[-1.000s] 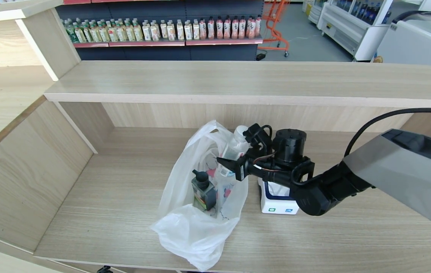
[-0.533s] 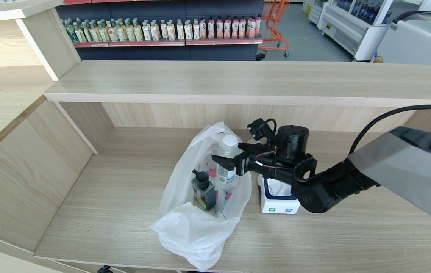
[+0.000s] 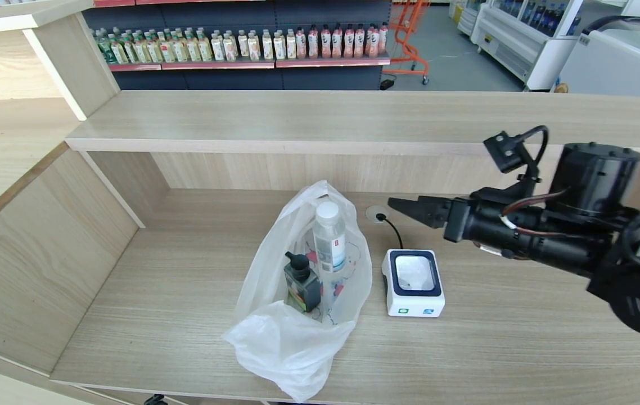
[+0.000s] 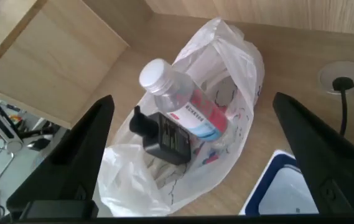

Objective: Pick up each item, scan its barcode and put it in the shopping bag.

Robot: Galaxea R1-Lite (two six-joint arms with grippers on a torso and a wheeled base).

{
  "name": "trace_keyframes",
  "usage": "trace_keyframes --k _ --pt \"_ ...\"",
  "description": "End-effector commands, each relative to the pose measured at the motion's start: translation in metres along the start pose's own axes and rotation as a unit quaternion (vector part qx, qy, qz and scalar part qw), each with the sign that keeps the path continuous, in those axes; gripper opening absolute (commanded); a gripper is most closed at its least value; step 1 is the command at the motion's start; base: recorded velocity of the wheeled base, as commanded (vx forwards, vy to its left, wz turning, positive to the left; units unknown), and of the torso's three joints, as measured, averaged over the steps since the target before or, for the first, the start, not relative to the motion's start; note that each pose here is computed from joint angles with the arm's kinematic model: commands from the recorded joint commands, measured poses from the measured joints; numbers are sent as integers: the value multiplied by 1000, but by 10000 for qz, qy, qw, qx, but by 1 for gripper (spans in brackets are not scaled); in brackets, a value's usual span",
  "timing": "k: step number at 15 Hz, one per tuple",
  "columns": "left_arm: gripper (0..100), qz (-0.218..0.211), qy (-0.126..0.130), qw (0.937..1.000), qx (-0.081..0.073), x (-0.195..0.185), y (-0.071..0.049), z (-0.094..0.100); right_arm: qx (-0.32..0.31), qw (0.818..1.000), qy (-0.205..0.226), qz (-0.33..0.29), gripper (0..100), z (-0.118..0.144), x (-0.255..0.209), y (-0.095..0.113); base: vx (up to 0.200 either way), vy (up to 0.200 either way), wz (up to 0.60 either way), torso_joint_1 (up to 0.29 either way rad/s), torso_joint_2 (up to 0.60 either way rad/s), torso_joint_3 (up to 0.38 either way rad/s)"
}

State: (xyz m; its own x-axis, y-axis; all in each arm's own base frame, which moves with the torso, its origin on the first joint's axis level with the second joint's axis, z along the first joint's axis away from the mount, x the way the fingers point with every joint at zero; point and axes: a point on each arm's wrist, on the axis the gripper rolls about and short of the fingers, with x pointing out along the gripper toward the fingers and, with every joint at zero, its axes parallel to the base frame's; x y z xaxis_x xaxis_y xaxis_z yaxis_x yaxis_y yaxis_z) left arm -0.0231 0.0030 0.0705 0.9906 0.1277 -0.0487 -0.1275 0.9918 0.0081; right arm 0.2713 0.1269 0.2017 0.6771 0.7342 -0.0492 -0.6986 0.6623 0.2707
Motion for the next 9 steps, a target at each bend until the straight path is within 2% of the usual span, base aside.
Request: trace_keyframes --k 1,3,5,7,8,9 --pt "100 4 0 10000 -1 0 0 0 79 9996 -241 -149 100 0 -104 34 0 0 0 0 0 0" --pt "100 4 0 10000 -1 0 0 0 -33 9973 56 -735 100 -27 -158 42 0 0 0 0 0 0" --pt "100 4 0 10000 -1 0 0 0 -492 9876 260 -1471 100 -66 -210 59 0 0 0 0 0 0" --pt "100 4 0 10000 -1 0 0 0 -655 9732 87 -2202 100 -101 -241 69 0 0 0 0 0 0" --pt "100 4 0 10000 -1 0 0 0 -905 9609 -103 -2614 100 -132 -259 75 0 0 0 0 0 0" --pt "100 4 0 10000 -1 0 0 0 -1085 9515 -407 -2850 100 -142 -269 80 0 0 0 0 0 0"
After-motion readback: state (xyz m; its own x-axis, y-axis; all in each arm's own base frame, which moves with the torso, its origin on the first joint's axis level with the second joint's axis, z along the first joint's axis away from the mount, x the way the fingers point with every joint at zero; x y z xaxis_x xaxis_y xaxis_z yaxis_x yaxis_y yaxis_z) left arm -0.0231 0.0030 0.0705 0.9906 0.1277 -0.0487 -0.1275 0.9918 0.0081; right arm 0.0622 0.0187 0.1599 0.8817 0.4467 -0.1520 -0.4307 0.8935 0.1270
